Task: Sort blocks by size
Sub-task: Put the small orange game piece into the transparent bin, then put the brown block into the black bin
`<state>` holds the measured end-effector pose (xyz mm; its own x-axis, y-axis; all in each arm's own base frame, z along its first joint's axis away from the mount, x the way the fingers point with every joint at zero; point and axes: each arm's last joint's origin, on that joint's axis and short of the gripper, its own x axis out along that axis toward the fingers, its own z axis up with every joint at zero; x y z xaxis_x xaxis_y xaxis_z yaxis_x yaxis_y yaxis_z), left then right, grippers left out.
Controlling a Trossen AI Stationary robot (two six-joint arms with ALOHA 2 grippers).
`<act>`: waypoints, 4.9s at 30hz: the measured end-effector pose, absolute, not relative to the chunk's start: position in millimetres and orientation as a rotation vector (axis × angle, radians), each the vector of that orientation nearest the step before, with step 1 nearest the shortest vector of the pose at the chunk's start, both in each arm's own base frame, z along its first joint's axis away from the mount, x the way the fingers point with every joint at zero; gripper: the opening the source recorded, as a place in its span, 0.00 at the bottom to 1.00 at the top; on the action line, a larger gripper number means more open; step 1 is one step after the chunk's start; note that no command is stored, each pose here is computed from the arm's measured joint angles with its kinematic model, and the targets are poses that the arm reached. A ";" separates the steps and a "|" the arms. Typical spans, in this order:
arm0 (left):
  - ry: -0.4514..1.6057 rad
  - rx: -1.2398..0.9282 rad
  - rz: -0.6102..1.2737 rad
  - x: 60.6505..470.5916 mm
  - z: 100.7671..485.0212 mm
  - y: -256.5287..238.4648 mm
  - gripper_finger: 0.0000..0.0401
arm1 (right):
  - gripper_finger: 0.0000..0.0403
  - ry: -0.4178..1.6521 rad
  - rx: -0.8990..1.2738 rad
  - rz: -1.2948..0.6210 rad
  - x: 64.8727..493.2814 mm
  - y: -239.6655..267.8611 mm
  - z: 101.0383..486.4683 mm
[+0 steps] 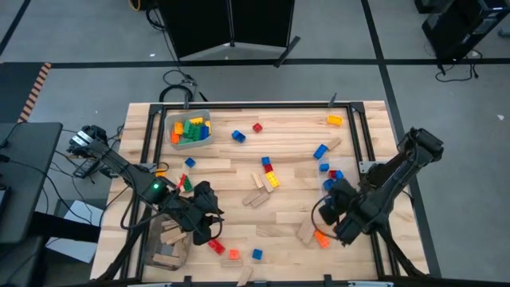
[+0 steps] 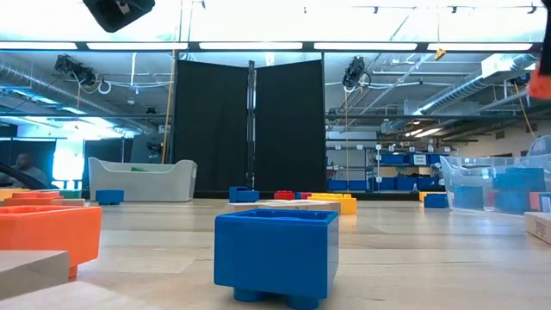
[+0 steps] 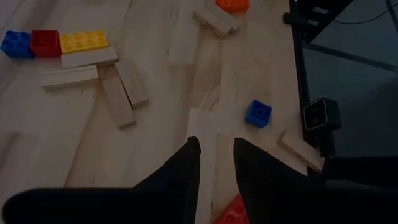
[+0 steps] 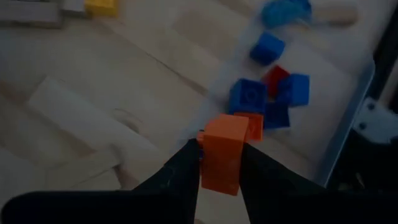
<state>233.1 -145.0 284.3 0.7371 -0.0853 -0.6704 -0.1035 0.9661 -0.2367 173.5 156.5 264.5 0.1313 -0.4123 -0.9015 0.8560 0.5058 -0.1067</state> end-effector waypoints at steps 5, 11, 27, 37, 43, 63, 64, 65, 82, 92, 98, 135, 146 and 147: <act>0.723 -0.281 0.001 234.5 286.0 -146.0 0.26 | 0.27 1.101 0.659 -1.037 153.6 131.1 243.3; 0.673 -0.313 -0.018 237.7 290.4 -148.2 0.26 | 0.33 1.125 0.827 -1.090 137.6 107.4 222.7; 0.668 -0.410 -0.001 240.0 291.6 -146.8 0.32 | 0.58 1.090 1.022 -0.974 124.5 92.8 234.0; 0.534 -0.288 0.239 242.3 291.5 -138.4 0.58 | 0.63 0.887 1.024 -0.795 136.2 95.9 242.1; 0.522 -0.278 0.303 250.2 288.7 -129.1 0.61 | 0.62 0.877 0.978 -0.747 138.5 96.9 243.1; 0.956 -0.298 0.283 341.8 187.8 -83.1 0.61 | 0.61 0.846 0.852 -0.653 141.4 88.4 250.0; 0.971 -0.298 0.287 345.4 182.8 -82.5 0.61 | 0.61 0.846 0.847 -0.647 141.3 87.8 250.5; 0.985 -0.300 0.286 349.4 178.2 -82.0 0.61 | 0.61 0.846 0.840 -0.639 141.0 87.3 251.2; 1.176 -0.232 0.277 372.0 138.9 -84.0 0.59 | 0.61 0.793 0.780 -0.510 128.6 70.1 269.3; 1.168 -0.211 0.301 373.8 138.4 -74.0 0.27 | 0.61 0.779 0.725 -0.489 132.4 65.8 271.0; 1.267 -0.233 0.331 375.9 152.1 -68.0 0.27 | 0.61 0.777 0.682 -0.484 135.0 62.0 271.5; 1.470 -0.303 0.476 229.3 319.3 -156.2 0.28 | 0.61 0.733 0.656 -0.434 151.0 47.5 277.1; 1.822 -0.337 0.331 185.7 254.7 -198.9 0.28 | 0.61 0.604 0.744 -0.402 162.3 45.4 286.4; 1.834 -0.345 0.319 182.6 249.1 -202.0 0.28 | 0.61 0.593 0.750 -0.398 163.3 45.4 287.2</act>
